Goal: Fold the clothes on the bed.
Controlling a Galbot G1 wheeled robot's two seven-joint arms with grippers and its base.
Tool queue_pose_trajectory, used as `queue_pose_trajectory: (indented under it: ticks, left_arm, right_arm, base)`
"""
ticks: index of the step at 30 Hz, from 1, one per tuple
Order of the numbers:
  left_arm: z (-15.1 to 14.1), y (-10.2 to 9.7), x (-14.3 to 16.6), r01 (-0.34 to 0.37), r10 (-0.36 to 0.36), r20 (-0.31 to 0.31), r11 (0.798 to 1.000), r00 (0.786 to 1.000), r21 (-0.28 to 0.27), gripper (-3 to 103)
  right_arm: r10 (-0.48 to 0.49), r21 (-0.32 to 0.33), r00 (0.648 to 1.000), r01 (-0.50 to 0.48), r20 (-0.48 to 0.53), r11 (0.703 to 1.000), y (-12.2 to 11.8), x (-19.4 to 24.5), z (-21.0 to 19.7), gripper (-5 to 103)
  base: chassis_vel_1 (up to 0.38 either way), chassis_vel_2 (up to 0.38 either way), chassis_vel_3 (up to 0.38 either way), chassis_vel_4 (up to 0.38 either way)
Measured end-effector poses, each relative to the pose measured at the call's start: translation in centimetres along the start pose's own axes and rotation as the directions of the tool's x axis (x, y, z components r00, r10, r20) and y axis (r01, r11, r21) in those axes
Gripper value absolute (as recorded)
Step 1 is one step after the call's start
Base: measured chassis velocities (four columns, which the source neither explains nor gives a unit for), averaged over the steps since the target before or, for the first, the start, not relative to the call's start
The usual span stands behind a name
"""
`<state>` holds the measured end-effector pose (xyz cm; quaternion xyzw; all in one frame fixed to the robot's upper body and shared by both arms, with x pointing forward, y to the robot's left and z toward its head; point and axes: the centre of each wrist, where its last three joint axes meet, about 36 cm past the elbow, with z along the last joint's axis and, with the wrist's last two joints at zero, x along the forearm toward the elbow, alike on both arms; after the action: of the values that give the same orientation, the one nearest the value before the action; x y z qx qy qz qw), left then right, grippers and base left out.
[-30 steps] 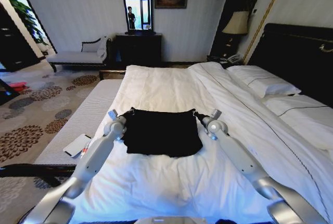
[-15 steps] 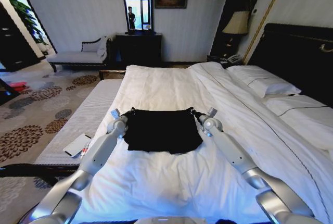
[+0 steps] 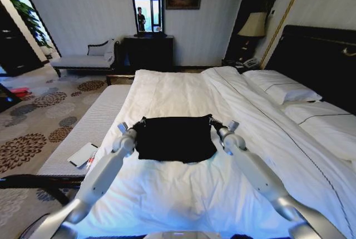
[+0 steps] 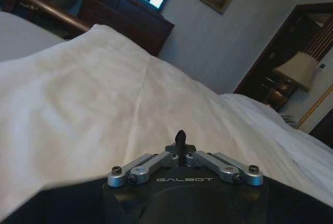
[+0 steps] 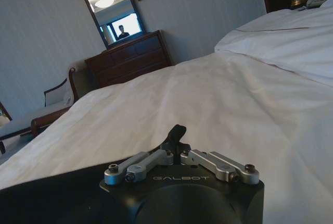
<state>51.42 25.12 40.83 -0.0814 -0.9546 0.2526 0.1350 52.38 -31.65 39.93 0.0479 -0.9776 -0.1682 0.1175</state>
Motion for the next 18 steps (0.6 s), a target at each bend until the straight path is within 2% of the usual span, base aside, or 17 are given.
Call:
queue_pose_trajectory:
  ticks: [4, 8, 13, 18]
  left_arm:
    - [1.3, 1.3, 4.3, 0.022, -0.022, -0.003, 1.0, 1.0, 0.015, 1]
    - [1.3, 2.0, 6.4, 0.034, -0.034, 0.01, 0.999, 0.999, 0.017, 1]
    - [1.3, 1.6, 8.6, 0.025, -0.025, 0.022, 1.0, 0.999, 0.017, 1]
    - [2.6, 1.3, 10.3, 0.025, -0.025, 0.001, 1.0, 1.0, 0.002, 1]
  right_arm:
    - [-0.014, 0.012, 1.0, 0.014, -0.008, 1.0, 0.3, 2.9, 1.4, 0]
    - [-0.016, 0.017, 1.0, 0.016, 0.0, 1.0, 0.5, 4.3, 1.6, 0]
    - [-0.019, 0.028, 1.0, 0.019, 0.005, 0.999, 0.8, 6.5, 2.3, 0]
    - [-0.025, 0.04, 1.0, 0.025, -0.009, 0.999, 1.1, 8.1, 3.7, 0]
  base:
    - [0.0, 0.0, 0.0, 0.0]
    - [0.0, 0.0, 0.0, 0.0]
    - [0.0, 0.0, 0.0, 0.0]
    - [0.0, 0.0, 0.0, 0.0]
